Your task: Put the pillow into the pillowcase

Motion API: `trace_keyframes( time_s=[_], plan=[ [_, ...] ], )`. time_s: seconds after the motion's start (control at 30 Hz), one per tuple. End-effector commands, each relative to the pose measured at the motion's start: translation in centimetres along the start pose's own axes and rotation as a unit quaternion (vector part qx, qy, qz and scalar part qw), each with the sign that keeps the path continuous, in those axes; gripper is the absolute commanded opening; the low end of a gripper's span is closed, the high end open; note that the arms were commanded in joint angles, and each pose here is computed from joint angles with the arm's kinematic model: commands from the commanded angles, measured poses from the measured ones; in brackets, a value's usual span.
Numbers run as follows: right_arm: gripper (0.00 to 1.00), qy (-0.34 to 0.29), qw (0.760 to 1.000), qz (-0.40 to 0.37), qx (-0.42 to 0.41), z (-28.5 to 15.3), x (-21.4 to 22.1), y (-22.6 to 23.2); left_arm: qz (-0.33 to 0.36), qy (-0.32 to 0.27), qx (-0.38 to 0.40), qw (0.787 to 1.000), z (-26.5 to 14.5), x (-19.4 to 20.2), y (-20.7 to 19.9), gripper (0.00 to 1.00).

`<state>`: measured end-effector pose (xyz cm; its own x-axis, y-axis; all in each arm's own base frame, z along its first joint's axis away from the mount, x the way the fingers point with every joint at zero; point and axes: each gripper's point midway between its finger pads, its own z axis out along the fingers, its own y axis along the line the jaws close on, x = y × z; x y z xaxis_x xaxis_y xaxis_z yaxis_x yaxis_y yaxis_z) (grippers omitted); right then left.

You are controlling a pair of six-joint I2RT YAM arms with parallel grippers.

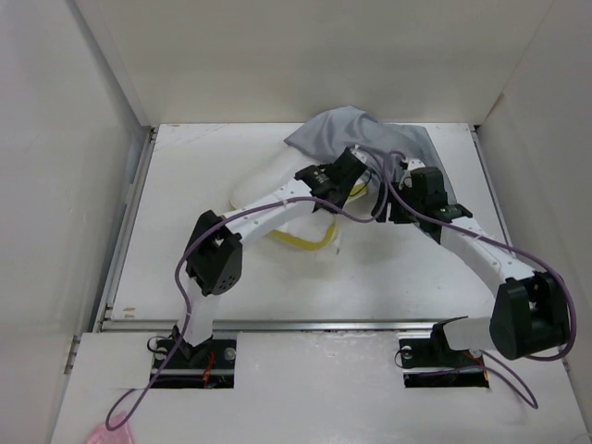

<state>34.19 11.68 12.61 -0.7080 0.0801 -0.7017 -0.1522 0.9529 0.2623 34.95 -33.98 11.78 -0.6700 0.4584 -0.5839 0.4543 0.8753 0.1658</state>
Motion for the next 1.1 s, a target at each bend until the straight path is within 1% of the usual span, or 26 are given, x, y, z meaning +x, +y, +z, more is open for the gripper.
trace_keyframes(
  time_s=[0.0, 0.1, 0.13, 0.2, 0.23, 0.3, 0.33, 0.4, 0.43, 0.5, 0.53, 0.57, 0.6, 0.63, 0.67, 0.7, 0.73, 0.77, 0.8, 0.87, 0.9, 0.93, 0.97, 1.0, 1.03, 1.07],
  plan=[
    [0.75, -0.076, 0.996, -0.029, -0.044, -0.3, -3.8, 1.9, -0.037, -0.155, 0.101, 0.982, -10.2, -9.9, -1.0, 0.00],
    [0.75, -0.103, 0.993, -0.027, -0.045, -0.3, -5.6, 2.2, -0.033, -0.161, 0.108, 0.980, -11.8, -11.0, -0.8, 0.00],
    [0.75, -0.104, 0.993, -0.019, -0.042, 0.1, -5.7, 2.1, -0.033, -0.161, 0.108, 0.980, -11.8, -11.0, -0.8, 0.00],
    [0.75, -0.128, 0.991, -0.016, -0.041, 0.1, -7.7, 2.4, -0.030, -0.152, 0.107, 0.982, -11.3, -10.5, -0.9, 0.00],
    [0.75, -0.137, 0.990, -0.016, -0.035, 0.5, -8.5, 2.2, -0.030, -0.151, 0.111, 0.982, -11.4, -10.5, -1.1, 0.00],
    [0.75, -0.153, 0.988, 0.012, -0.010, 1.0, -9.7, 1.5, -0.030, -0.154, 0.117, 0.981, -11.8, -10.6, -1.1, 0.00],
    [0.75, -0.171, 0.985, 0.016, -0.007, 1.0, -11.1, 1.6, -0.030, -0.154, 0.117, 0.981, -11.8, -10.6, -1.1, 0.00],
    [0.75, -0.168, 0.985, 0.030, 0.012, 2.6, -11.6, 0.9, -0.034, -0.168, 0.120, 0.978, -12.9, -11.2, -0.9, 0.00],
    [0.75, -0.181, 0.983, 0.036, 0.019, 2.6, -13.0, 0.9, -0.036, -0.173, 0.121, 0.977, -13.2, -11.5, -0.8, 0.00],
    [0.75, -0.184, 0.981, 0.044, 0.032, 3.8, -13.8, 0.5, -0.039, -0.179, 0.115, 0.976, -13.7, -11.7, -0.4, 0.00],
    [0.75, -0.190, 0.980, 0.047, 0.045, 4.0, -14.4, 0.1, -0.040, -0.184, 0.116, 0.975, -13.8, -11.9, -0.4, 0.00],
    [0.73, -0.210, 0.976, 0.046, 0.038, 3.9, -15.9, 0.5, -0.040, -0.184, 0.116, 0.975, -13.8, -11.9, -0.4, 0.00],
    [0.65, -0.204, 0.977, 0.046, 0.040, 4.6, -15.8, 0.4, -0.041, -0.184, 0.112, 0.976, -13.7, -12.0, -0.3, 0.00],
    [0.34, -0.208, 0.976, 0.047, 0.043, 4.7, -16.3, 0.3, -0.041, -0.184, 0.112, 0.976, -13.7, -12.0, -0.3, 0.00],
    [0.09, -0.205, 0.977, 0.041, 0.037, 4.8, -16.6, 0.7, -0.043, -0.189, 0.108, 0.975, -13.8, -12.2, -0.2, 0.00],
    [0.09, -0.199, 0.979, 0.040, 0.034, 4.8, -16.3, 0.8, -0.046, -0.191, 0.097, 0.976, -13.7, -12.3, 0.2, 0.00],
    [0.02, -0.199, 0.979, 0.040, 0.034, 4.8, -16.3, 0.8, -0.046, -0.188, 0.087, 0.977, -13.1, -12.2, 0.4, 0.00],
    [0.00, -0.197, 0.979, 0.039, 0.028, 4.9, -16.3, 1.0, -0.048, -0.190, 0.083, 0.977, -13.4, -12.4, 0.7, 0.00],
    [0.00, -0.198, 0.979, 0.039, 0.028, 4.9, -15.5, 0.8, -0.048, -0.191, 0.083, 0.977, -13.2, -12.5, 0.5, 0.00],
    [0.00, -0.215, 0.976, 0.028, 0.031, 4.1, -15.6, 0.6, -0.053, -0.188, 0.091, 0.976, -13.1, -12.6, 0.6, 0.00],
    [0.00, -0.210, 0.977, 0.018, 0.019, 4.3, -15.2, 0.9, -0.058, -0.193, 0.095, 0.975, -12.9, -12.9, 0.8, 0.00],
    [0.00, -0.212, 0.977, 0.002, 0.001, 3.5, -15.5, 1.7, -0.057, -0.196, 0.105, 0.973, -13.0, -13.1, 0.4, 0.00],
    [0.00, -0.206, 0.978, -0.030, -0.017, 3.2, -15.3, 2.4, -0.055, -0.191, 0.104, 0.974, -12.5, -12.9, 0.3, 0.00],
    [0.00, -0.194, 0.977, -0.053, -0.069, 2.6, -14.8, 4.3, -0.062, -0.200, 0.102, 0.973, -12.5, -13.7, 0.7, 0.00],
    [0.00, -0.180, 0.977, -0.068, -0.093, 2.2, -13.6, 5.0, -0.064, -0.202, 0.094, 0.973, -12.2, -13.9, 0.9, 0.00],
    [0.00, -0.185, 0.971, -0.090, -0.119, 0.5, -13.6, 6.3, -0.080, -0.196, 0.085, 0.974, -11.1, -14.1, 1.3, 0.00]
  ],
)
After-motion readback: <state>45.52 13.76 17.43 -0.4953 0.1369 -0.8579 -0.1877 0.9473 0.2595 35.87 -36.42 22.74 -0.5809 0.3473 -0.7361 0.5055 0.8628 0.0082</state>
